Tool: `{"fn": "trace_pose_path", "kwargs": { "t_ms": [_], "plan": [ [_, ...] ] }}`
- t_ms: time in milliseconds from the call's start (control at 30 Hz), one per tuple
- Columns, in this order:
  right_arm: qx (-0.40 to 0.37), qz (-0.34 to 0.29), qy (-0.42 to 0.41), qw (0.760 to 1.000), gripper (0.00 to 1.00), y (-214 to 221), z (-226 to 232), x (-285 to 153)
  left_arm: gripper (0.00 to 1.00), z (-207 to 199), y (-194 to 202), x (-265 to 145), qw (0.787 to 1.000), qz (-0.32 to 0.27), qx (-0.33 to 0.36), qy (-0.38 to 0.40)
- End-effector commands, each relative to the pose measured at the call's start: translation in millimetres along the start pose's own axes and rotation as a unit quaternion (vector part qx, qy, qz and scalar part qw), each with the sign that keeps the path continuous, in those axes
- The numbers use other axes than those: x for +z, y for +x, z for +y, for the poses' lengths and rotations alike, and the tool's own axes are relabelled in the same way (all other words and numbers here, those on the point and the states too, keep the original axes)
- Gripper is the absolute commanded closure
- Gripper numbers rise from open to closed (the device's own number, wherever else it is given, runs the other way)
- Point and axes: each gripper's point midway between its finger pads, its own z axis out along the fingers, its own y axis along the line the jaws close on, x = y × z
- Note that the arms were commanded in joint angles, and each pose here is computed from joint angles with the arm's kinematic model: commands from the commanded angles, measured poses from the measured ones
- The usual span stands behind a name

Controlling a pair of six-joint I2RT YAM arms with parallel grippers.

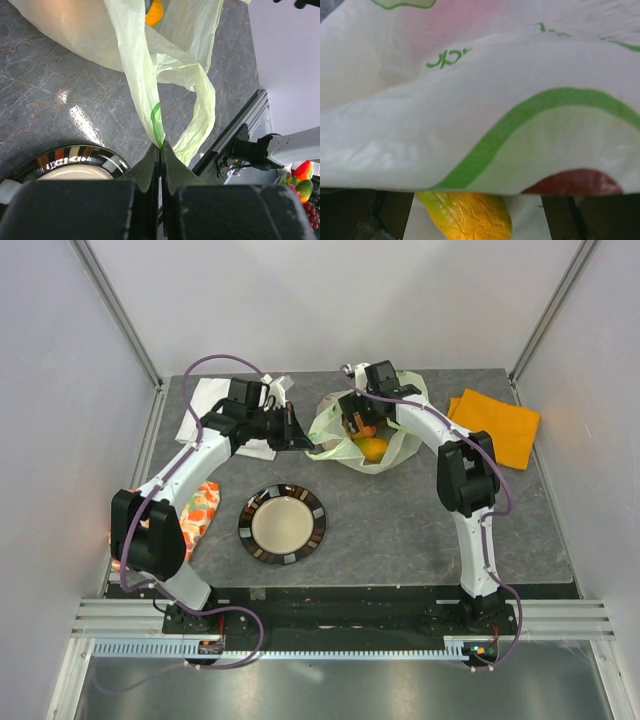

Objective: Take the fake fruits out of the plastic bag
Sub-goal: Take out the fake fruit from the plastic bag.

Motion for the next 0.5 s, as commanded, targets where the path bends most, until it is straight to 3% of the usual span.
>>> {"fn": "trace_pose_path", "kwargs": {
  "t_ms": [0, 233, 267, 300, 400, 467],
  "plan": [
    [0.029, 0.004, 0.012, 0.999, 0.02, 0.6, -1.7, 18.9, 0.98, -13.7, -19.0, -3.7, 0.999, -0.021, 0.033, 0.024],
    [0.024, 0.022, 0.029, 0.999, 0.06, 15.8, -3.7, 35.5, 0.98, -11.1, -23.4, -2.0, 0.999, -0.025, 0.038, 0.017],
    [0.016, 0.021, 0.028, 0.999, 0.11, 14.4, -3.7, 36.4, 0.99, -11.2, -24.0, -2.1, 0.999, -0.026, 0.040, 0.016],
    [0.012, 0.016, 0.030, 0.999, 0.26, 9.8, -5.6, 35.1, 0.98, -10.7, -25.7, -1.7, 0.999, -0.028, 0.041, 0.015],
    [0.003, -0.013, 0.021, 1.000, 0.47, -12.0, -5.7, 10.6, 0.98, -10.7, -30.3, -1.2, 0.998, -0.033, 0.046, 0.012],
    [0.002, -0.029, 0.013, 0.999, 0.53, -22.8, -7.3, -9.8, 0.98, -10.8, -34.9, -0.5, 0.998, -0.037, 0.051, 0.011]
  ]
}}
